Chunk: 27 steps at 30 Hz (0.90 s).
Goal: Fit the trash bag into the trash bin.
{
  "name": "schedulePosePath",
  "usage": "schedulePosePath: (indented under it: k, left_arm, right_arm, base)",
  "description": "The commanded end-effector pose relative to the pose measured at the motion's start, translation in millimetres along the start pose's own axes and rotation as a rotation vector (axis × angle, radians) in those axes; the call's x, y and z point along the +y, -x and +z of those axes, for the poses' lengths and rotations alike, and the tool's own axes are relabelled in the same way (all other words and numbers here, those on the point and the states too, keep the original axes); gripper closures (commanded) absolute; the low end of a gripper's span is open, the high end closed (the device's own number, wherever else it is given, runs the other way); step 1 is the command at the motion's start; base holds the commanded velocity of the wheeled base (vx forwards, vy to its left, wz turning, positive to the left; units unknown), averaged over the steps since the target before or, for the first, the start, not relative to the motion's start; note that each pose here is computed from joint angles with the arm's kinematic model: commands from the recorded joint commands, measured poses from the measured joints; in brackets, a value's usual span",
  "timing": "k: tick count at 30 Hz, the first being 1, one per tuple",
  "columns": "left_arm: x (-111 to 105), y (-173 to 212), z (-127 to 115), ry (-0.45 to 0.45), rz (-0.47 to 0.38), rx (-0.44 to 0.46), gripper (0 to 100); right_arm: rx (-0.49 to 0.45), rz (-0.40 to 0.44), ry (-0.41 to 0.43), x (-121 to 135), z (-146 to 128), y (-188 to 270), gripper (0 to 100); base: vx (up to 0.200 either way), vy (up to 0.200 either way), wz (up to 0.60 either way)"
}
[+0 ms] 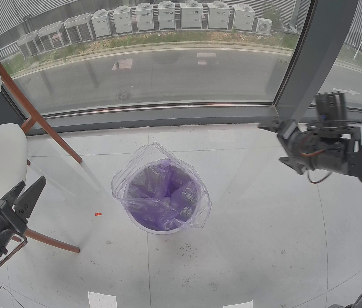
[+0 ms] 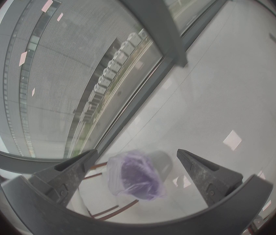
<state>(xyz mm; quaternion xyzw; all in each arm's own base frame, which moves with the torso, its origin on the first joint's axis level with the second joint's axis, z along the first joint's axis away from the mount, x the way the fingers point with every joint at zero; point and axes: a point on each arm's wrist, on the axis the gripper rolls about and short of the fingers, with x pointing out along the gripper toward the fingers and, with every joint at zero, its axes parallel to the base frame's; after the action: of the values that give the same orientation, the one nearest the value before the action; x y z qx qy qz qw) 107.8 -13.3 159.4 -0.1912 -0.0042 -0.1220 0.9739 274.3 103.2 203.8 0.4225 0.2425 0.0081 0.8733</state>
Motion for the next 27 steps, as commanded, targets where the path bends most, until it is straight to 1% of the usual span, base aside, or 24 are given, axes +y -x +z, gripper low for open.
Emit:
schedulePosePath:
  k: [1,3,4,5,6,7,8,9,10,11,12,13,14,15,18,19,20,21,22,24,26,27]
  left_arm:
    - [-3.8,101.0,-28.7,-0.058,0.005,-0.066,0]
    - [-1.3,116.4,-41.5,-0.121,0.008,-0.063,0]
    - [0.7,123.2,-49.0,-0.151,0.013,-0.06,0]
    - [5.6,127.6,-62.4,-0.198,0.037,-0.023,0]
    - [6.9,127.9,-65.9,-0.221,0.066,-0.002,0]
    - [6.9,127.9,-65.9,-0.221,0.066,-0.002,0]
    - [7.7,131.3,-72.5,-0.273,0.144,-0.003,0]
    - [7.5,132.2,-72.9,-0.292,0.13,-0.008,0]
    - [7.5,132.0,-73.0,-0.301,0.115,-0.004,0]
    - [7.3,131.8,-73.1,-0.311,0.105,0.001,0]
    - [6.9,131.7,-73.2,-0.329,0.083,0.008,0]
    - [6.5,131.6,-73.2,-0.344,0.068,0.011,0]
    - [6.4,131.6,-73.5,-0.367,0.059,0.015,0]
    - [6.3,131.6,-73.5,-0.373,0.057,0.016,0]
    - [7.1,131.6,-73.1,-0.361,0.096,0.009,0]
    - [7.3,131.6,-73.2,-0.359,0.102,0.009,0]
    - [9.2,132.0,-72.6,-0.348,0.187,-0.006,0]
    - [9.5,132.2,-72.0,-0.346,0.211,-0.013,0]
    - [10.1,132.6,-71.8,-0.329,0.245,-0.025,0]
    - [10.3,133.0,-71.7,-0.304,0.268,-0.041,0]
    - [10.8,133.0,-71.7,-0.3,0.291,-0.05,0]
    - [10.7,133.3,-71.0,-0.315,0.3,-0.061,0]
  right_arm:
    - [-0.495,-0.209,0.035,-138.7,-17.6,184.8,0]
    - [-0.554,-0.12,0.122,-147.2,-39.3,211.3,0]
    - [-0.576,-0.054,0.189,-151.4,-50.9,222.8,0]
    - [-0.588,0.0,0.32,-163.1,-69.9,233.5,0]
    - [-0.583,-0.003,0.418,-172.0,-80.3,235.3,0]
    - [-0.583,-0.003,0.418,-172.0,-80.3,235.3,0]
    - [-0.553,-0.051,0.793,-202.7,-110.1,230.5,0]
    - [-0.538,-0.088,0.916,-208.6,-115.4,229.0,0]
    - [-0.503,-0.129,0.978,-209.9,-115.6,227.1,0]
    - [-0.488,-0.148,0.964,-209.4,-114.4,226.5,0]
    - [-0.488,-0.148,0.964,-209.4,-114.4,226.5,0]
    - [-0.488,-0.189,0.855,-211.2,-113.5,224.8,0]
    - [-0.496,-0.196,0.784,-212.5,-114.1,224.9,0]
    - [-0.499,-0.197,0.762,-212.7,-114.1,224.8,0]
    - [-0.474,-0.194,0.806,-213.4,-114.9,224.2,0]
    - [-0.472,-0.195,0.807,-213.5,-115.0,224.2,0]
    - [-0.433,-0.159,0.871,-213.6,-116.6,223.3,0]
    - [-0.422,-0.142,0.887,-213.2,-116.9,223.3,0]
    - [-0.417,-0.124,0.893,-212.9,-117.1,223.4,0]
    - [-0.419,-0.126,0.887,-213.0,-117.0,223.5,0]
    - [-0.415,-0.127,0.894,-213.1,-117.1,223.3,0]
    - [-0.414,-0.121,0.896,-212.9,-117.1,223.3,0]
  base:
    - [0.0,0.0,0.0]
    - [0.0,0.0,0.0]
    - [0.0,0.0,0.0]
    - [0.0,0.0,0.0]
    - [0.0,0.0,0.0]
    - [0.0,0.0,0.0]
    - [0.0,0.0,0.0]
    - [0.0,0.0,0.0]
    - [0.0,0.0,0.0]
    - [0.0,0.0,0.0]
    - [0.0,0.0,0.0]
    - [0.0,0.0,0.0]
    - [0.0,0.0,0.0]
    - [0.0,0.0,0.0]
    - [0.0,0.0,0.0]
    - [0.0,0.0,0.0]
    - [0.0,0.0,0.0]
    - [0.0,0.0,0.0]
    - [0.0,0.0,0.0]
    - [0.0,0.0,0.0]
    - [0.0,0.0,0.0]
    - [0.0,0.0,0.0]
